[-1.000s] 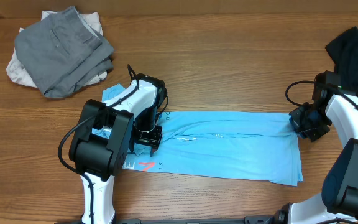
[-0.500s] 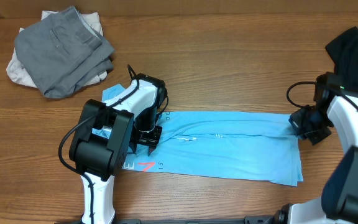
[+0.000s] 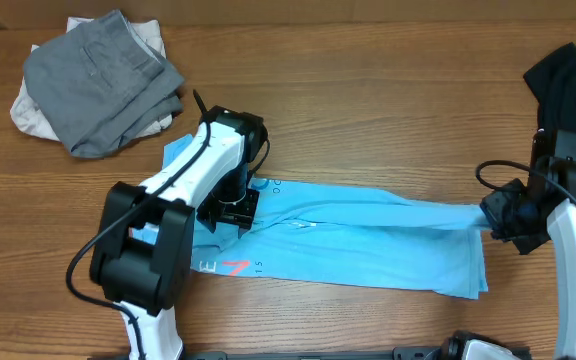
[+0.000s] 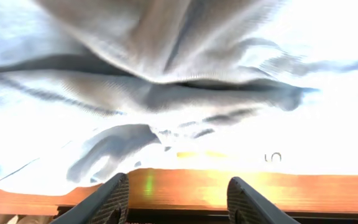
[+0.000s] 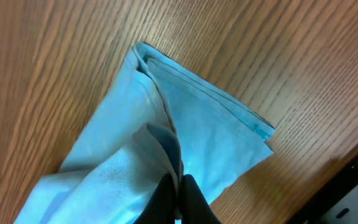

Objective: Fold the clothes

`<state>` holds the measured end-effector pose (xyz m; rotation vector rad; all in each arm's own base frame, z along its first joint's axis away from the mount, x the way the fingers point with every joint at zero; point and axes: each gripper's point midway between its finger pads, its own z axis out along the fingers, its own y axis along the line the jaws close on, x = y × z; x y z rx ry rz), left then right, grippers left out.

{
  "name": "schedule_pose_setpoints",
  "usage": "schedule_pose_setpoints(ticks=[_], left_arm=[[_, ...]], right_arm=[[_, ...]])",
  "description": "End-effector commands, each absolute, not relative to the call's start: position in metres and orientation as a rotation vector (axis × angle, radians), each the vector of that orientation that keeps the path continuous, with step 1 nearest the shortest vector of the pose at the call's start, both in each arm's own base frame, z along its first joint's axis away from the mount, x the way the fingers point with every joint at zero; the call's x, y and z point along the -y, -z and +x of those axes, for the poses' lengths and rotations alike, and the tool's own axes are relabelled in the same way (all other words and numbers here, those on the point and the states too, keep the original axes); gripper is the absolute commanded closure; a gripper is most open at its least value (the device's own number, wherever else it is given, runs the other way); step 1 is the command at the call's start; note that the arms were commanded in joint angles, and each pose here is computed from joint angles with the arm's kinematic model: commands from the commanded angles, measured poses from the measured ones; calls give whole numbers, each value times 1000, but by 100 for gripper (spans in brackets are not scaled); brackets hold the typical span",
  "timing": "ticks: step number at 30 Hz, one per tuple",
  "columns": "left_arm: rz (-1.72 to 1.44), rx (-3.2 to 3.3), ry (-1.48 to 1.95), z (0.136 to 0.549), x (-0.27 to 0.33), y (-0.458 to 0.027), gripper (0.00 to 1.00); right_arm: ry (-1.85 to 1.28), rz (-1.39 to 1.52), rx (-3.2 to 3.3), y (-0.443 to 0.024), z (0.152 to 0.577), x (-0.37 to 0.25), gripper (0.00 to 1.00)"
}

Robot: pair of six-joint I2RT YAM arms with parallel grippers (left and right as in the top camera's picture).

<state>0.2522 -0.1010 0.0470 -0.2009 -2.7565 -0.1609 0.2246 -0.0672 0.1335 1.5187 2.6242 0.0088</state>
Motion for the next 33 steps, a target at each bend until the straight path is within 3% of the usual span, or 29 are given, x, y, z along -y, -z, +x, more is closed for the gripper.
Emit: schedule_pose_setpoints(ticks=[1, 10, 18, 25, 26, 27, 29, 30, 33], left_arm=[[-179, 2787, 169, 257, 98, -57, 46], [-140, 2768, 203, 257, 82, -59, 45], [-17, 2763, 176, 262, 60, -59, 44], [18, 2766, 157, 264, 56, -59, 43], [19, 2766, 147, 264, 57, -58, 42], [21, 2765, 133, 264, 59, -58, 43], [24, 2765, 122, 264, 60, -58, 45], [25, 2766, 121, 264, 60, -58, 46], [30, 2774, 81, 266, 65, -57, 49]], right_arm=[[29, 1531, -2608, -135, 220, 72, 96], [143, 1688, -2562, -103, 198, 83, 96], [159, 1874, -2458, -106, 180, 102, 96], [90, 1812, -2532, -103, 179, 96, 96], [81, 1810, -2530, -101, 180, 95, 86], [79, 1807, -2527, -100, 181, 96, 68], [69, 1805, -2525, -98, 183, 95, 10], [55, 1801, -2531, -98, 183, 94, 0], [-63, 1734, -2581, -98, 191, 83, 0]])
